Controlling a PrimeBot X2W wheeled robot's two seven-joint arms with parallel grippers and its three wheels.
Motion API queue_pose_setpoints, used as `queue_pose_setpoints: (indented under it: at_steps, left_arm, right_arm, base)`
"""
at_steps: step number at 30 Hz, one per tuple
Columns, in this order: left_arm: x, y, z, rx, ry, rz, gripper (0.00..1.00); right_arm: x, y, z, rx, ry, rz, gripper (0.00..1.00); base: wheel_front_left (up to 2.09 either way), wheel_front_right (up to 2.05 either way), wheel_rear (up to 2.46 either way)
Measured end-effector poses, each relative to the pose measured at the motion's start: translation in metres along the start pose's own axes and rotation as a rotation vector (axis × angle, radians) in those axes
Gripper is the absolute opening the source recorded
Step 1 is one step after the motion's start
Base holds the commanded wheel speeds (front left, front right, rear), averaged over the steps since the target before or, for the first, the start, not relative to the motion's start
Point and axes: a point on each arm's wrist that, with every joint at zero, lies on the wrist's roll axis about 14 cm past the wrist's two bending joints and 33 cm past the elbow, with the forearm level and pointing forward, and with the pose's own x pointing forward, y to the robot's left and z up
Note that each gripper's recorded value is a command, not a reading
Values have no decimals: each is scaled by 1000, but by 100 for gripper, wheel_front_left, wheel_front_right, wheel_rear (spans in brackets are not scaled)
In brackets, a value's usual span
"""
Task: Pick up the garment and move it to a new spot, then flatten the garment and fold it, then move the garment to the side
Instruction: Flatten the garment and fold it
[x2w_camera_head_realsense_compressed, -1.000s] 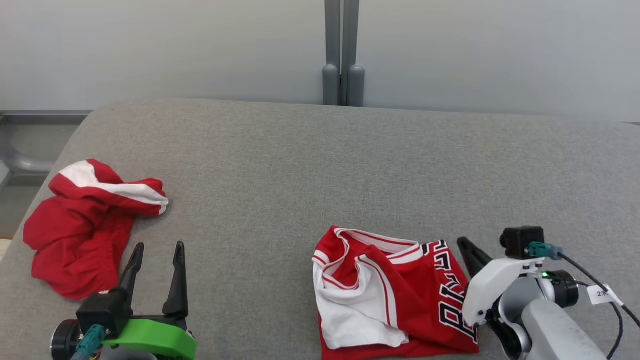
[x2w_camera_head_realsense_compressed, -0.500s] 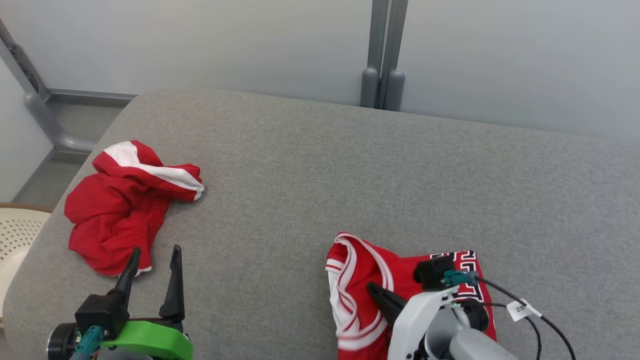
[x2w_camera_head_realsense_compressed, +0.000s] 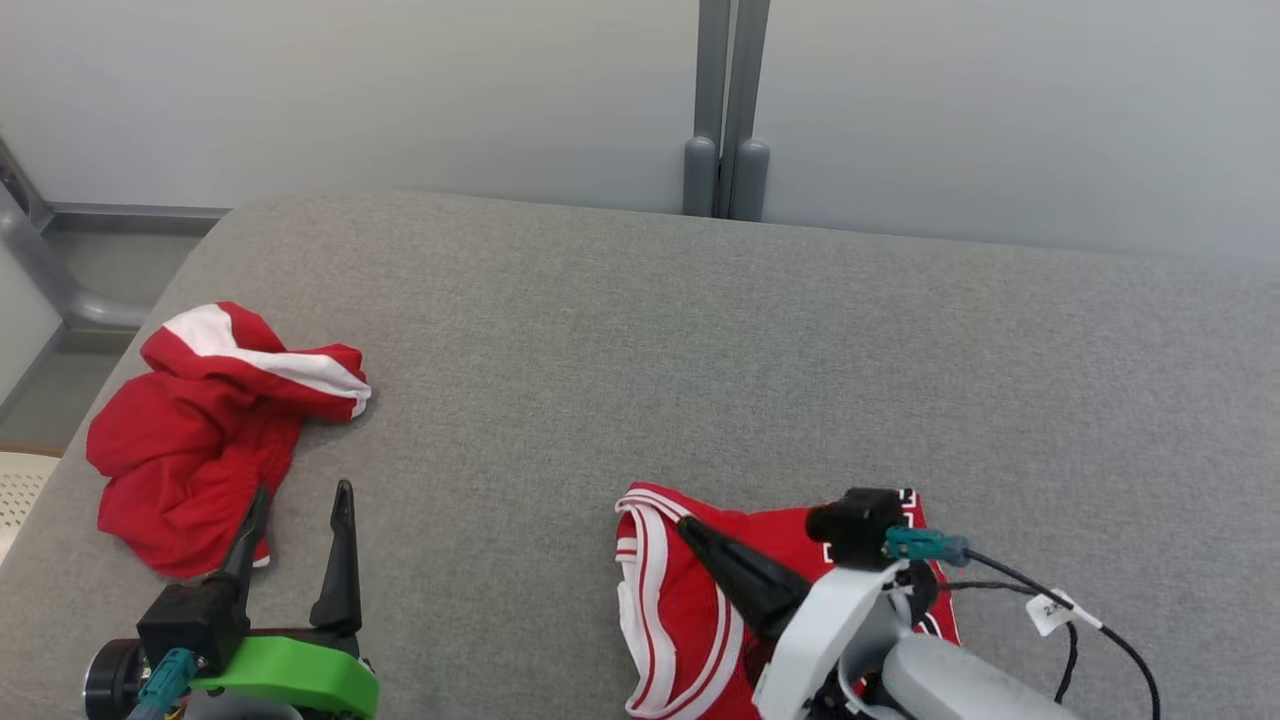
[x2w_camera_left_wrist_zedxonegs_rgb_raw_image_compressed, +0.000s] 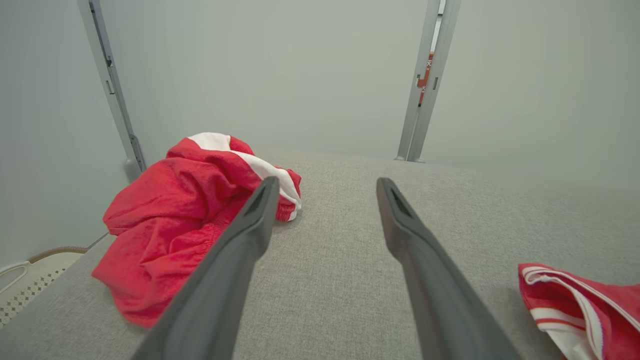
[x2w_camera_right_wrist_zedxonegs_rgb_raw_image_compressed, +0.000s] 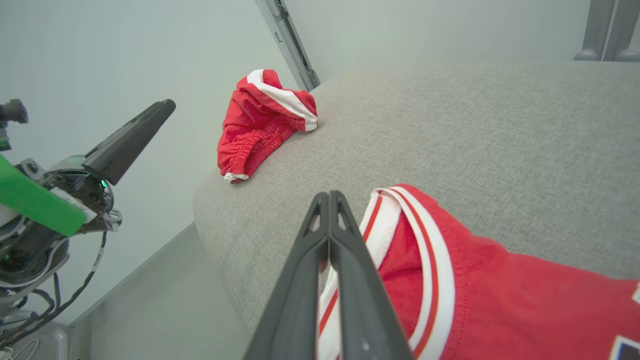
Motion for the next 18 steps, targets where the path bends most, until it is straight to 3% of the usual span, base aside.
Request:
queue_pose_setpoints:
  at_steps: [2, 4, 7, 14, 18]
  left_arm:
    - [3, -4, 1, 0, -5, -12, 100]
    - [6, -8, 3, 1, -10, -26, 100]
    - [11, -16, 6, 1, -22, -49, 100]
    - [23, -33, 15, -2, -51, -96, 100]
    - [30, -44, 14, -2, -51, -130, 100]
  right_arm:
    - [-5, -12, 18, -41, -57, -23, 0]
    - [-12, -29, 34, -88, -101, -59, 21]
    - [-28, -58, 62, -162, -167, -139, 100]
    - [-76, -113, 123, -303, -337, -348, 100]
    - [-107, -135, 133, -332, -389, -474, 100]
  base:
    - [0, 0, 0]
    - [0, 0, 0]
    - [0, 0, 0]
    - [0, 0, 0]
    - [0, 0, 0]
